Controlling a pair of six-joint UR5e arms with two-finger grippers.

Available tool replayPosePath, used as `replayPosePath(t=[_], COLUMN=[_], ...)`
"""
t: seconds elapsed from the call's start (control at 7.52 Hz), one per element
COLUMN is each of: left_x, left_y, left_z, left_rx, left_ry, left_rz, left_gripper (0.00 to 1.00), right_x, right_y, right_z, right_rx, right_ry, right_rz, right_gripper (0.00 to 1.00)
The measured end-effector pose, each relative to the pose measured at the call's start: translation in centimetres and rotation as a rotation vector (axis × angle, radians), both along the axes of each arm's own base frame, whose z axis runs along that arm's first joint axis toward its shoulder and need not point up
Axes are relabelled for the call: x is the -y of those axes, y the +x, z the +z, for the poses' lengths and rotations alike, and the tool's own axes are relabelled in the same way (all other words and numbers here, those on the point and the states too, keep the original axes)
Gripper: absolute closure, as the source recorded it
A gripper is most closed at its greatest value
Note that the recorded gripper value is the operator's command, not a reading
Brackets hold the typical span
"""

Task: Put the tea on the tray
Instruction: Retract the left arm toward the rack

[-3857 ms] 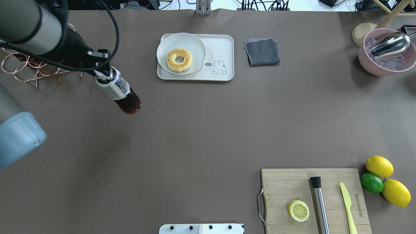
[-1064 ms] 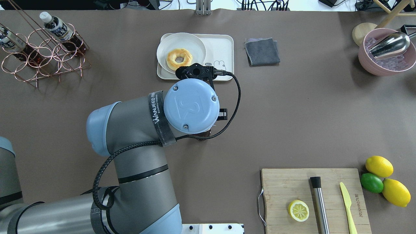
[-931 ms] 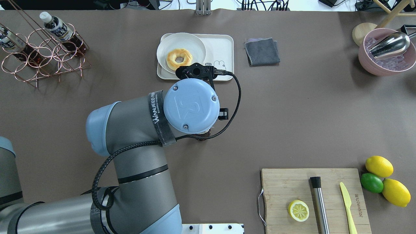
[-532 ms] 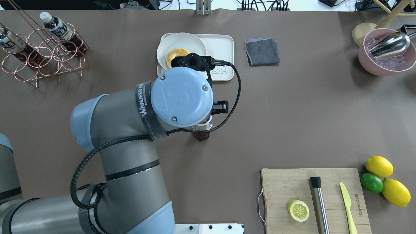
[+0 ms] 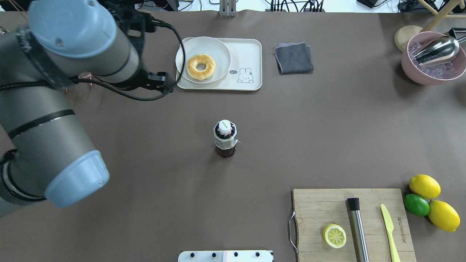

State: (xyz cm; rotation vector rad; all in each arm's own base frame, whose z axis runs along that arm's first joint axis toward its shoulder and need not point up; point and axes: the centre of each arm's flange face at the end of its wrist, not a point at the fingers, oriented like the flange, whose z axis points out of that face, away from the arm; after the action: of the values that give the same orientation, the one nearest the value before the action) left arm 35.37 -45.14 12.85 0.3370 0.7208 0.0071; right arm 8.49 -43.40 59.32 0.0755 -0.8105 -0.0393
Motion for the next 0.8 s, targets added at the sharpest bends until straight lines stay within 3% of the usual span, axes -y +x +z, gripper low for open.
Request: replayPosePath(t=[0.4,0.8], left_x=[2.9,2.8], left_y=[-10.2,-18.4], left_z=[11.7,20.7], left_rx=[0.139,0.152], left_ry=[-0.010,-0.008], left_rz=[0.129,0.210], left_gripper=[0.02,0.02], right_x=[2.5,5.0], right_y=[-3.7,-10.5], right_z=[-4.6,-12.3], right_rx=[0.005,0.035], right_ry=[0.009,-0.005], right_rz=[-0.001,0.018], right_gripper=[0.00,0.00])
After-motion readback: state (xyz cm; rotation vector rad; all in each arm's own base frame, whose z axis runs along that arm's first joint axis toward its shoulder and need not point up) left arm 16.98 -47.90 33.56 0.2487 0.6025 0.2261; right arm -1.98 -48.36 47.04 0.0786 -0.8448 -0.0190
